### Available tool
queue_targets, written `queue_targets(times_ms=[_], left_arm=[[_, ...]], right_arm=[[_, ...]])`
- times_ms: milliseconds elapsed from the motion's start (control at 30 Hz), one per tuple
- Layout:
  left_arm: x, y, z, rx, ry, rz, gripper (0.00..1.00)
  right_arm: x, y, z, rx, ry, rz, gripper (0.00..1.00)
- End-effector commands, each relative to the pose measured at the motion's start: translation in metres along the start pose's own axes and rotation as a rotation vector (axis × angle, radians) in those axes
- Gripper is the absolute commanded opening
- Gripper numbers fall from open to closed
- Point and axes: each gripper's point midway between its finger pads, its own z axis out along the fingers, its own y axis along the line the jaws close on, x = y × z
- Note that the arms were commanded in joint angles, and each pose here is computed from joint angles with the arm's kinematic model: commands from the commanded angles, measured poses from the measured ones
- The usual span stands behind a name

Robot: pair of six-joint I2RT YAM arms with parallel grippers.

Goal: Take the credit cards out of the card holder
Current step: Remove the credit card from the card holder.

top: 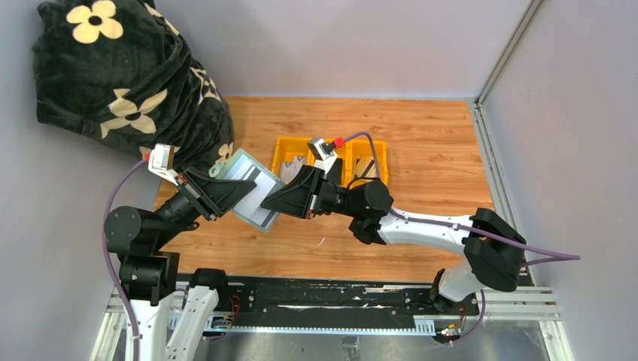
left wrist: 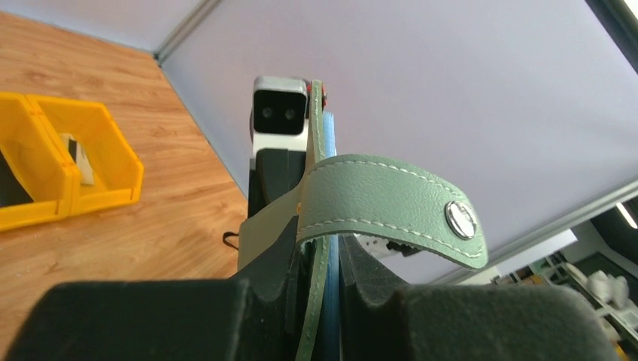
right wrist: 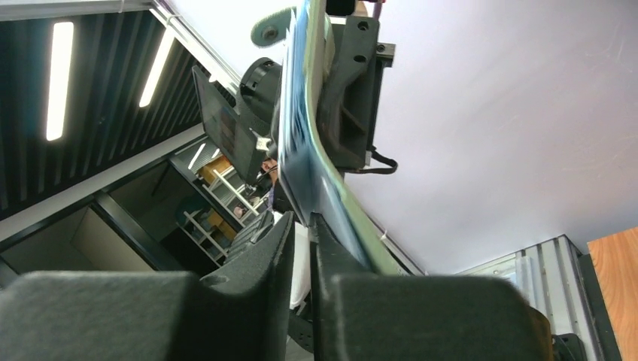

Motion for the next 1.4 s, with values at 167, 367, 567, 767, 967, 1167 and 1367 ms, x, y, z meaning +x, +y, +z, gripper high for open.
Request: queue_targets(times_ms=[167,367,567,767,967,1167,1367], left_arm=[[-0.014,-0.033,-0.006,0.072,-0.074,0.090,0.14],[-0.012,-0.030,-0.007,0.058,-0.072,0.099,0.14],[-0.012,-0.023,-0.008,0.032,-0.082,0.110,0.14],[-0.013,-0.023,-0.007,0.033,-0.085,0.092,0.14],[-0.011,-0.025,-0.008,0.041,-0.076,0.096,0.14],[-0.008,-0.025,-0.010,0.037,-0.074,0.097,0.15],[-0.008,-0.025,-0.010,0.038,-0.074,0.096,0.33]], right_arm=[[-0.019,-0.005,0.003,0.006,-0.089,-0.002,0.39],[-0.034,0.009,0.013,-0.054,-0.108,-0.009,0.40],[-0.036,0.031,0.016,-0.110,-0.078,-0.045,0.40],[-0.035,0.040,0.014,-0.137,-0.068,-0.066,0.45],[-0.038,0.033,0.022,-0.115,-0.064,-0.062,0.40],[-0.044,0.027,0.028,-0.121,-0.078,-0.046,0.19],[-0.038,0.020,0.025,-0.099,-0.056,-0.036,0.00]])
